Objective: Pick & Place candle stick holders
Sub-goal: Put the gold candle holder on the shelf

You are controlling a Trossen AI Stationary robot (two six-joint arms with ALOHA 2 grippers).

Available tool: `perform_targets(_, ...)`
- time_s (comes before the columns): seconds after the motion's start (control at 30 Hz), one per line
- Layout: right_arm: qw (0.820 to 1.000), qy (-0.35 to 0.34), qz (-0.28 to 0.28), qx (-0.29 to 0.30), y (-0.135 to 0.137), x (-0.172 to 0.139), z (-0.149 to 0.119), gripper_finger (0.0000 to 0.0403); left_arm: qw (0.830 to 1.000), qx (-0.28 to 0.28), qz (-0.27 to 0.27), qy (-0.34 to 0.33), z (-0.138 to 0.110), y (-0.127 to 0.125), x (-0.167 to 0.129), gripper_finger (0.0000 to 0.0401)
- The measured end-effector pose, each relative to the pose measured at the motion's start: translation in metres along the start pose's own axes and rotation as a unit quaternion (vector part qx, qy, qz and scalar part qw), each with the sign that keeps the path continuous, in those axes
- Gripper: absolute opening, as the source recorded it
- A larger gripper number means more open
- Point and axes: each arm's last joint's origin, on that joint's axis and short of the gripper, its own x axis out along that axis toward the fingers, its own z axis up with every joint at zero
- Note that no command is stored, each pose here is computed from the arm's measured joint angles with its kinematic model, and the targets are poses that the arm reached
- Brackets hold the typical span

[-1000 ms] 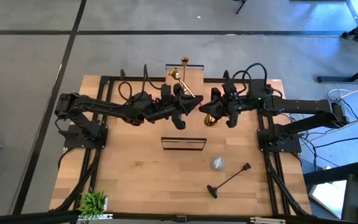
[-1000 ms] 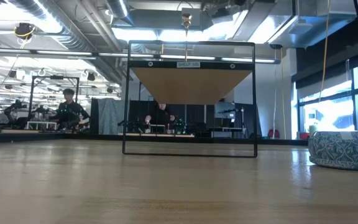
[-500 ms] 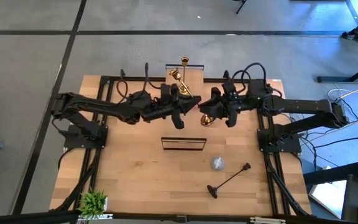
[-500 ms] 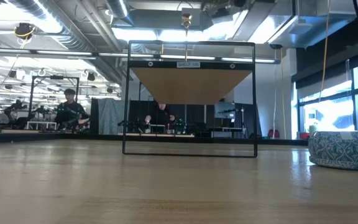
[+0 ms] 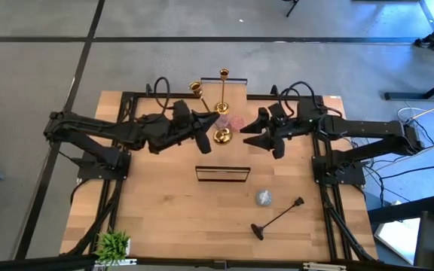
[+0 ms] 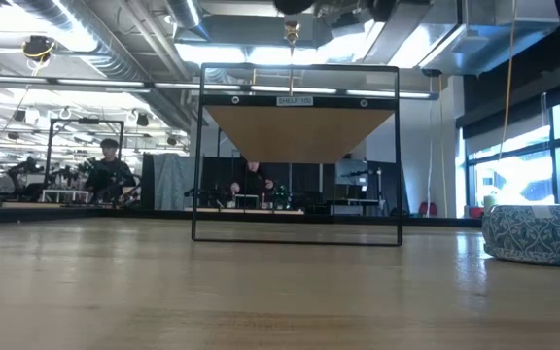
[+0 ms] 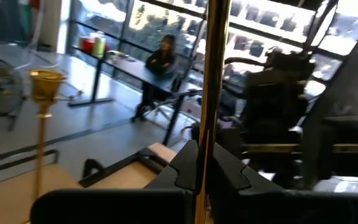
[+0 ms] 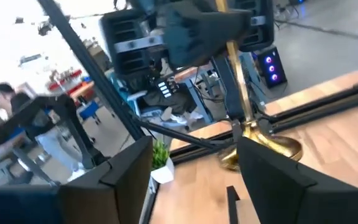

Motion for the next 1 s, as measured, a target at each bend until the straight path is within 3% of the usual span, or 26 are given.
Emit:
perform_targets(0.13, 0.999, -0.007, 0.017, -0.042, 0.011, -0.007, 0.002, 0.0233, 1.000, 0.014, 0.024, 0.011, -0.004, -0.001, -0.005, 0.0010)
perform_targets(0.33, 0.998, -0.013, 0.033, -0.046, 0.023, -0.021, 0.005, 0.0206, 0.997, 0.030, 0.055, 0.034, -0.011, 0.001, -0.007, 0.0010)
perform_targets(0.5, 0.998, 0.005, 0.025, -0.061, 0.031, -0.033, 0.002, 0.0183, 0.994, 0.034, 0.092, 0.045, -0.016, 0.005, -0.008, 0.0010)
perform_targets(0.77, 0.995, 0.025, -0.037, -0.084, 0.047, -0.048, -0.010, 0.0181, 0.991, 0.031, 0.115, 0.057, -0.021, 0.016, -0.002, 0.0010)
perform_targets(1.0, 0.994, 0.034, -0.050, -0.094, 0.062, -0.052, -0.020, 0.0181, 0.989, 0.033, 0.135, 0.052, -0.018, 0.025, 0.003, 0.0010)
